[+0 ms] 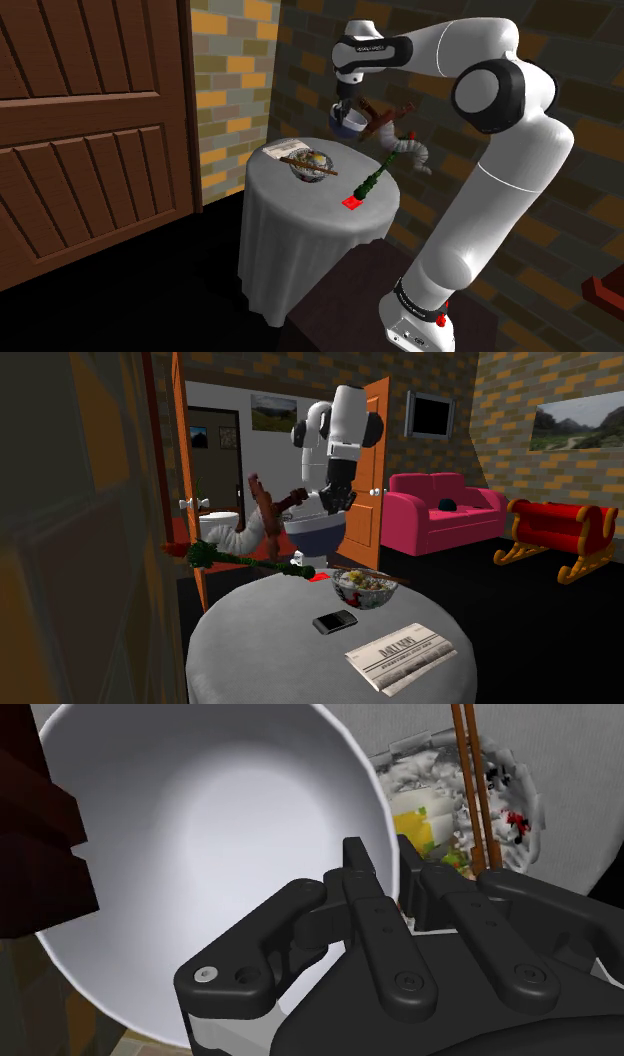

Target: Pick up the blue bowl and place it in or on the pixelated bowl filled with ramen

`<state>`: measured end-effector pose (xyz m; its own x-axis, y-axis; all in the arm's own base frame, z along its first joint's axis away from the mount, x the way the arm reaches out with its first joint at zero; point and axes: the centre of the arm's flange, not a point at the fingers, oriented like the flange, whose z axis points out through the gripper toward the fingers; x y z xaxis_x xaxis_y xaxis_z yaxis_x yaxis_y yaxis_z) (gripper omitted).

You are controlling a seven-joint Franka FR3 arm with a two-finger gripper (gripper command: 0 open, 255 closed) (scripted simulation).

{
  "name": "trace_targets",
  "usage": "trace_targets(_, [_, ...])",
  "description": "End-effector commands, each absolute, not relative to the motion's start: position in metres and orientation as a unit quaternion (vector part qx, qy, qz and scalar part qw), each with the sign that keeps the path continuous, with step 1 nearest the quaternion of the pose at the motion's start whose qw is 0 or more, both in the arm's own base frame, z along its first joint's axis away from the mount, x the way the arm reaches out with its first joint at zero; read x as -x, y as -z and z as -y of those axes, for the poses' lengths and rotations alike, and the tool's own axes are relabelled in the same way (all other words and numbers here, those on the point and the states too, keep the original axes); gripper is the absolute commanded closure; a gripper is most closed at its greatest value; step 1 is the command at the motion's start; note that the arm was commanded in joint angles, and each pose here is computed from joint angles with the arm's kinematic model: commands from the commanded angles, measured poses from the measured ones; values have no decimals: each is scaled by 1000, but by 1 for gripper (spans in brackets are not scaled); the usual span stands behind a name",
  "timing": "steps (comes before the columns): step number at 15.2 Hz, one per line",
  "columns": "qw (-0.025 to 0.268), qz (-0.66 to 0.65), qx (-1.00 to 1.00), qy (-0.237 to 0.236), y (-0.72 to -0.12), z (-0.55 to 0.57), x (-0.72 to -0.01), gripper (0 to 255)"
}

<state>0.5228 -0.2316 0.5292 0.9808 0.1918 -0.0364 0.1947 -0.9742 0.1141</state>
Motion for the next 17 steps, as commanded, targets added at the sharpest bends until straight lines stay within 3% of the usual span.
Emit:
trace_targets(1, [59,-97,-993,12,-533,204,-527,255])
trace_targets(10, [59,-97,-993,12,-544,89,-557,255])
trace_targets(17, [59,-97,-993,12,-507,89,-557,255])
